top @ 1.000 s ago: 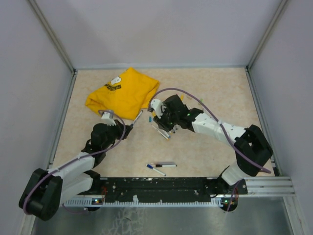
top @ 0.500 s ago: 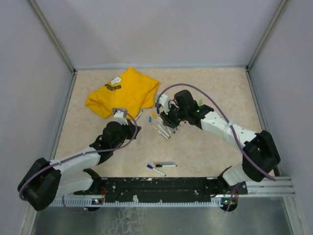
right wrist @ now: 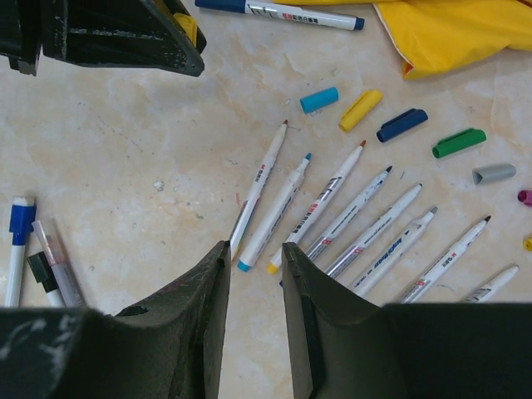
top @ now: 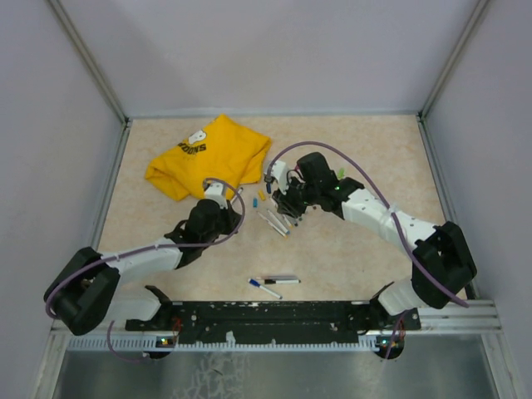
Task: Open the pen caps
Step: Place the pen cap at the center of the board.
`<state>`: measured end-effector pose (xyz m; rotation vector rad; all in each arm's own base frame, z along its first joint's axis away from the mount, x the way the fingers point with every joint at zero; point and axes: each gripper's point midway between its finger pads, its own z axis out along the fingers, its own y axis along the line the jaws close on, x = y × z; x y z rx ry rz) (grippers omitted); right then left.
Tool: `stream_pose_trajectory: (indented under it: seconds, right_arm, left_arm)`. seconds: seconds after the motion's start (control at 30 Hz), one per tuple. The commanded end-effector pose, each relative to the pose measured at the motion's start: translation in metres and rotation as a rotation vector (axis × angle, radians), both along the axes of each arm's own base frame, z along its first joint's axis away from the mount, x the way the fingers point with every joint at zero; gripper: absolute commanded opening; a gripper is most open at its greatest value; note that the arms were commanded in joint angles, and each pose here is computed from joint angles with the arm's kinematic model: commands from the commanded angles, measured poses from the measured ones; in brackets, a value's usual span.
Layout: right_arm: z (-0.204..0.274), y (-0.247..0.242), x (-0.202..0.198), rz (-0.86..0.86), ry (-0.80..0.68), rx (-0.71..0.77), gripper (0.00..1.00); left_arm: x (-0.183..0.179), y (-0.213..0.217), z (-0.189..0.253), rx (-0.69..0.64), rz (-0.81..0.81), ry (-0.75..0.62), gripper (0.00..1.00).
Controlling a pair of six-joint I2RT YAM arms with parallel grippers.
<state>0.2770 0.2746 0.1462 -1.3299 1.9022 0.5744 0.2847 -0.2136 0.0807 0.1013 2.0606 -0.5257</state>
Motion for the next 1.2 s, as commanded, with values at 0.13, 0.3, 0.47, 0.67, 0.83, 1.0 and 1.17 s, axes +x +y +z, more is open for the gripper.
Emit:
stream_pose_trajectory:
  seconds: [0.13, 0.3, 0.47, 0.67, 0.83, 1.0, 1.17]
  right_arm:
    - [0.015, -0.002, 0.001, 0.009, -0.035, 0.03, 0.31]
    - [0.014, -0.002, 0.001, 0.01, -0.032, 0.031, 0.31]
    - [0.013, -0.002, 0.001, 0.012, -0.028, 0.031, 0.31]
    - [0.013, -0.002, 0.0, 0.017, -0.024, 0.033, 0.31]
    - [0.011, -0.002, -0.001, 0.019, -0.016, 0.032, 0.31]
    - [0.011, -0.001, -0.002, 0.024, -0.013, 0.034, 0.31]
    - [0.012, -0.001, -0.001, 0.022, -0.016, 0.036, 0.31]
  left_arm:
    - [0.011, -0.007, -0.001, 0.05, 0.002, 0.016, 0.01]
    - [0.017, -0.01, -0.008, 0.081, 0.006, 0.048, 0.01]
    - [0.022, -0.013, -0.017, 0.116, 0.011, 0.081, 0.01]
    - [0.031, -0.017, -0.028, 0.171, 0.026, 0.14, 0.0]
    - [0.041, -0.02, -0.034, 0.222, 0.04, 0.173, 0.0]
    - [0.056, -0.016, -0.035, 0.229, 0.078, 0.188, 0.03]
    - [0.061, -0.016, -0.044, 0.219, 0.055, 0.241, 0.08]
